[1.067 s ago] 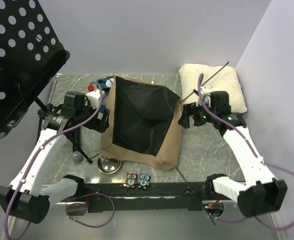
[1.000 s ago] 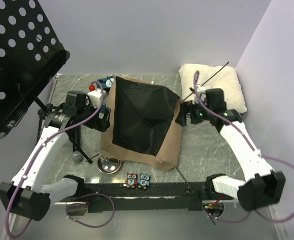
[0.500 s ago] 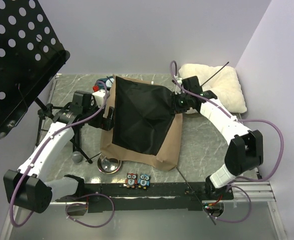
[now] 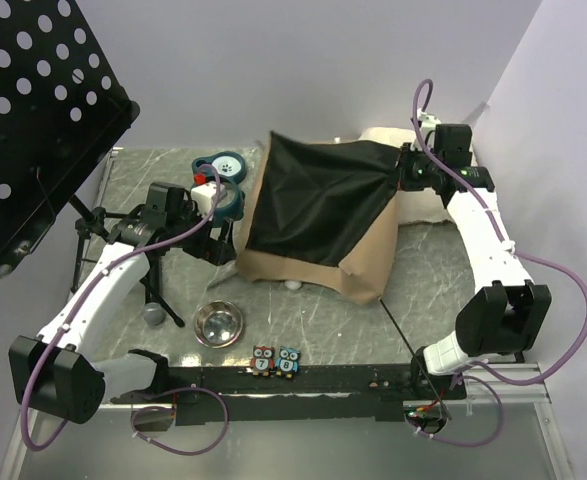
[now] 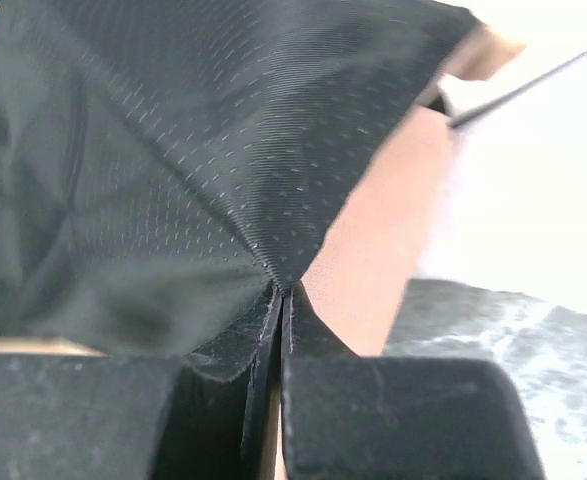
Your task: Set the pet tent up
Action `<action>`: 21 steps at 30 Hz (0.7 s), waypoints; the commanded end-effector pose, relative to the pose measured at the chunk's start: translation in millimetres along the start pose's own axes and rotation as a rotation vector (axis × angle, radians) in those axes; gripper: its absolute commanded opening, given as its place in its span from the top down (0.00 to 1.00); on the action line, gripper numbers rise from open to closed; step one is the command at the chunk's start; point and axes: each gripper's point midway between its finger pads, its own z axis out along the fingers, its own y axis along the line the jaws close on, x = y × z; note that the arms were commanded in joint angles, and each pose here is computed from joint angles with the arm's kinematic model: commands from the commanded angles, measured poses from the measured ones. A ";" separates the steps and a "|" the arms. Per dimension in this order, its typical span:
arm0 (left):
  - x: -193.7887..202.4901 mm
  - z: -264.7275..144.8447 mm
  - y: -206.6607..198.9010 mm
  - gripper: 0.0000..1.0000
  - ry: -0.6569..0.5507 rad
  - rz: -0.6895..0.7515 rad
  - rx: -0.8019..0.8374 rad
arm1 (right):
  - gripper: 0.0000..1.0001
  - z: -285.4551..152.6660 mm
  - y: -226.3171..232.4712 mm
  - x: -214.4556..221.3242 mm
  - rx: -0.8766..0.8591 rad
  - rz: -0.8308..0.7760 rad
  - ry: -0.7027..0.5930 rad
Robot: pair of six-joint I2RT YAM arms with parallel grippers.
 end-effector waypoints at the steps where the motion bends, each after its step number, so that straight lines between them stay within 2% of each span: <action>1: -26.8 -11.7 -27.0 0.00 -0.110 0.111 0.143 | 1.00 11.3 -10.5 13.2 -0.005 -0.088 0.020; 2: -24.7 -12.3 -30.6 0.00 -0.112 0.126 0.163 | 0.99 15.7 -13.8 21.9 -0.006 -0.101 0.048; 4: -23.0 -15.2 -37.1 0.00 -0.122 0.155 0.199 | 0.80 18.1 -12.4 34.8 -0.055 -0.133 0.109; 5: -21.0 -16.3 -37.7 0.00 -0.125 0.166 0.202 | 0.64 13.8 -10.0 32.8 -0.078 -0.148 0.107; 7: -18.2 -18.4 -37.3 0.00 -0.128 0.191 0.197 | 0.19 0.8 -2.6 21.9 -0.107 -0.197 0.066; 8: -18.4 -20.3 -36.6 0.00 -0.136 0.205 0.190 | 0.10 -7.2 -0.1 13.3 -0.104 -0.229 0.037; 12: -19.1 -28.6 -40.7 0.00 -0.179 0.221 0.204 | 0.00 -44.7 23.3 -15.9 -0.164 -0.416 -0.111; 15: -26.3 -36.2 -41.4 0.00 -0.231 0.198 0.225 | 0.00 -70.8 57.2 -22.0 -0.298 -0.576 -0.229; 17: -30.3 -42.0 -38.8 0.00 -0.257 0.170 0.247 | 0.00 -87.3 97.7 -13.5 -0.452 -0.706 -0.287; 21: -35.2 -49.2 -38.9 0.00 -0.285 0.156 0.274 | 0.00 -89.5 160.6 23.7 -0.649 -0.934 -0.312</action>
